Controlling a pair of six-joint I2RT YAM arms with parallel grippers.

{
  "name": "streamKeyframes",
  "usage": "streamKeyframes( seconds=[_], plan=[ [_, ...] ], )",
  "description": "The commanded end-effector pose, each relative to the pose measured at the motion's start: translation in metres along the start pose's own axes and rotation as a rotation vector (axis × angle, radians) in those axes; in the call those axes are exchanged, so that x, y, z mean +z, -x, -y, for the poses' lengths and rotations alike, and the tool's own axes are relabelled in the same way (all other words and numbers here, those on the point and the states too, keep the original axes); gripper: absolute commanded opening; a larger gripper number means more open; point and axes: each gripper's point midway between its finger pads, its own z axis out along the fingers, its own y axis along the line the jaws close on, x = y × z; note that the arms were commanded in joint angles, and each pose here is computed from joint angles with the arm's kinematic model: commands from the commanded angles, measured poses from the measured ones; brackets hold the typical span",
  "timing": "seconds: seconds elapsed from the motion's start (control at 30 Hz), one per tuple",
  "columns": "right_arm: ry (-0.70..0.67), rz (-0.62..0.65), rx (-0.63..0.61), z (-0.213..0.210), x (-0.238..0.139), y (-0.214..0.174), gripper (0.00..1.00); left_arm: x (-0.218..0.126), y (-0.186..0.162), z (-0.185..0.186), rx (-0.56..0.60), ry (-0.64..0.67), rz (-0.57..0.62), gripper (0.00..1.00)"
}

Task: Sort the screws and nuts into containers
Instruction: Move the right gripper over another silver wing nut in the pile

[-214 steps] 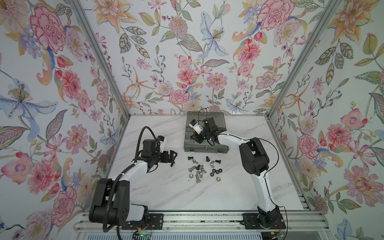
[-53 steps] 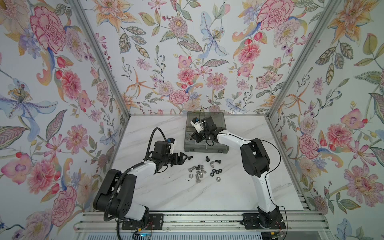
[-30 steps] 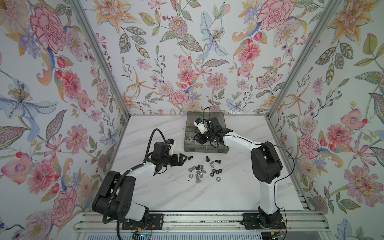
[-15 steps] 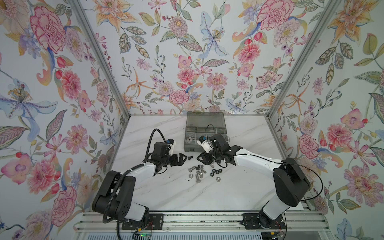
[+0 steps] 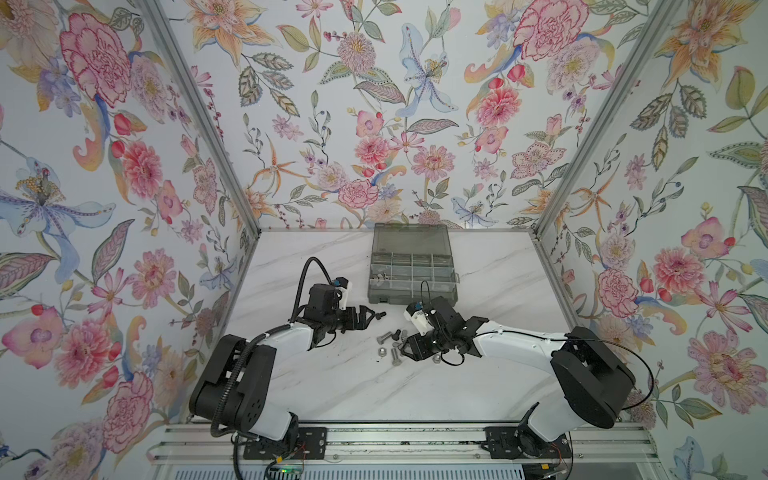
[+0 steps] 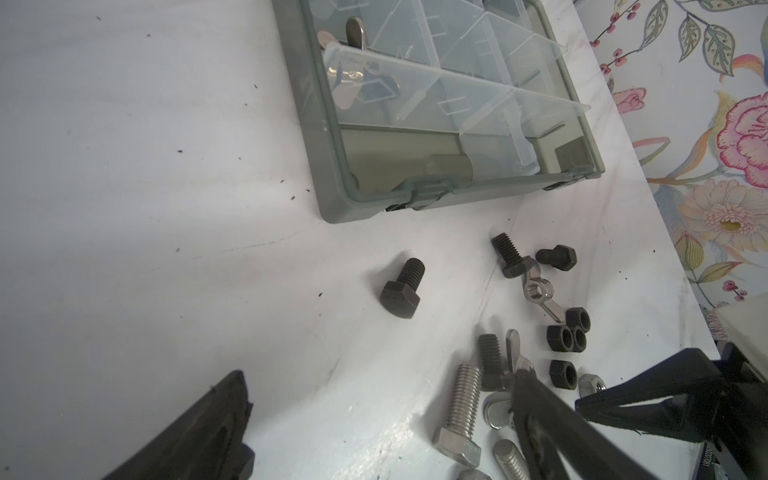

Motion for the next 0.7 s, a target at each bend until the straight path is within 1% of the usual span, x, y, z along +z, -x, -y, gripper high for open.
streamKeyframes(
  seconds=[0.0, 0.07, 0.13, 0.17, 0.37, 0.67],
  plan=[
    [0.006, 0.028, 0.016, -0.002, 0.003, 0.004, 0.52, -0.004, 0.012, 0.008, -0.002, -0.027, 0.033, 1.00],
    [0.001, 0.028, 0.015, -0.001, 0.006, 0.005, 0.51, -0.005, 0.011, 0.007, -0.005, -0.026, 0.031, 0.99],
    [-0.002, 0.022, 0.018, 0.001, 0.010, 0.004, 0.42, -0.005, 0.011, 0.007, -0.006, -0.026, 0.031, 0.99],
    [-0.004, 0.018, 0.021, 0.002, 0.012, 0.005, 0.39, -0.005, 0.010, 0.008, -0.006, -0.027, 0.030, 0.99],
    [-0.035, 0.002, 0.035, 0.010, 0.021, 0.003, 0.39, -0.005, 0.010, 0.008, -0.006, -0.030, 0.030, 0.99],
    [-0.041, -0.006, 0.023, 0.013, 0.027, 0.006, 0.39, -0.002, 0.010, 0.008, -0.010, -0.032, 0.025, 0.99]
  ],
)
